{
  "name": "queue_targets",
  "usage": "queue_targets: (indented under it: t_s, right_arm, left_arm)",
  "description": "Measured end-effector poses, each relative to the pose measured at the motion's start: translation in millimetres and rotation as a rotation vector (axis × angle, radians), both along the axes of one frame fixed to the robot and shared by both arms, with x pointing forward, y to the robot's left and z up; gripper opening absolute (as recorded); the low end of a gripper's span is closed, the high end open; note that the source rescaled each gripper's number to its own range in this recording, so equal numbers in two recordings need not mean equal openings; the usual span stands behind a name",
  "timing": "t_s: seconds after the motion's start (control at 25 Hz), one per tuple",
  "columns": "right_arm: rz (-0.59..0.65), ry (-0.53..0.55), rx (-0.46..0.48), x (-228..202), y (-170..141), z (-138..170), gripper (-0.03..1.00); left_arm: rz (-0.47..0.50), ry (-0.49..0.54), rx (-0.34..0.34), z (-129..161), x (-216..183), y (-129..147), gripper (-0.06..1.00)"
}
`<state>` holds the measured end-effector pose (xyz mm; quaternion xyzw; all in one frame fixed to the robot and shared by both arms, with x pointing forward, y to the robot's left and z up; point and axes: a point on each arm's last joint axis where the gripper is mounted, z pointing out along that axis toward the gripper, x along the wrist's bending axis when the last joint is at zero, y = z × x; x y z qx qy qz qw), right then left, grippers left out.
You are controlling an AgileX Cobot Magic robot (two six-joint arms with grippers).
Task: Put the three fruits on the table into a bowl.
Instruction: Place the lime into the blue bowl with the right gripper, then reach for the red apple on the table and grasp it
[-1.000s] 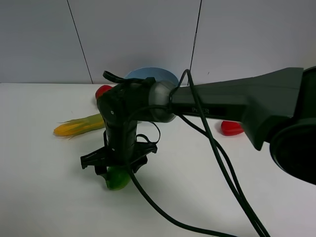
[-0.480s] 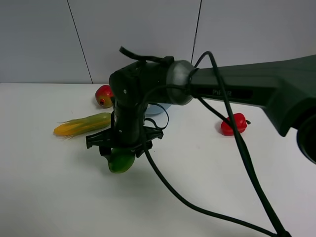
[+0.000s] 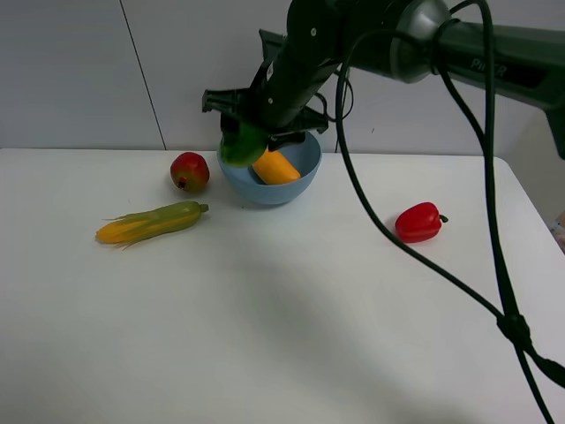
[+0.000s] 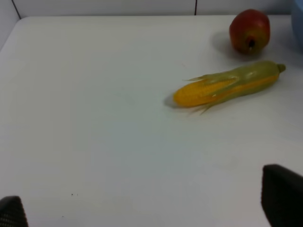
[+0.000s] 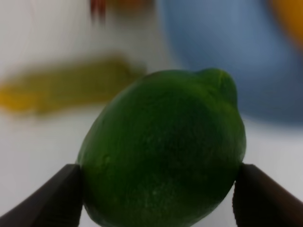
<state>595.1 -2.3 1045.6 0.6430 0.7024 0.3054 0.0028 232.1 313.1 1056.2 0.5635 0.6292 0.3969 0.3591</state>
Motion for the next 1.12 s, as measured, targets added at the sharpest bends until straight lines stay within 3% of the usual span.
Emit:
queue_targets:
  t_s: [0.12,0.28,0.48,0.68,0.76,0.88,0.92,1.0,1.12]
  right_arm:
    - [-0.052,-0.084,0.022,33.7,-23.3,8.5,0.0]
    - [-0.084,-0.101,-0.011,67.7,-42.8,-19.3,0.0]
    - [-0.029,-0.093,-0.063,81.9,-40.6,-62.1,0.0]
    - [0.04,-0.121,-0.096,84.9,-38.3,-74.1,0.0]
    - [0.07,-0.17,-0.1,86.4,-36.1,-71.7,0.16]
    - [0.084,-0.215,-0.09,86.6,-31.7,-66.8,0.59]
    - [0.086,-0.219,-0.087,86.1,-30.6,-66.0,0.67]
    - [0.09,-0.217,-0.082,84.2,-29.2,-63.3,0.76]
    - [0.098,-0.233,-0.077,78.1,-29.6,-44.4,0.8]
  left_arm:
    - [0.0,0.0,0.0,0.0,0.0,0.0,1.0]
    - [0.0,0.0,0.0,0.0,0.0,0.0,1.0]
    - [0.0,0.0,0.0,0.0,0.0,0.0,1.0]
    - [0.0,0.0,0.0,0.0,0.0,0.0,1.0]
    - [0.0,0.0,0.0,0.0,0.0,0.0,1.0]
    - [0.0,0.0,0.001,0.0,0.0,0.1,1.0]
    - [0.0,0.0,0.001,0.0,0.0,0.1,1.0]
    - [0.0,0.0,0.001,0.0,0.0,0.1,1.0]
    - [0.0,0.0,0.001,0.0,0.0,0.1,1.0]
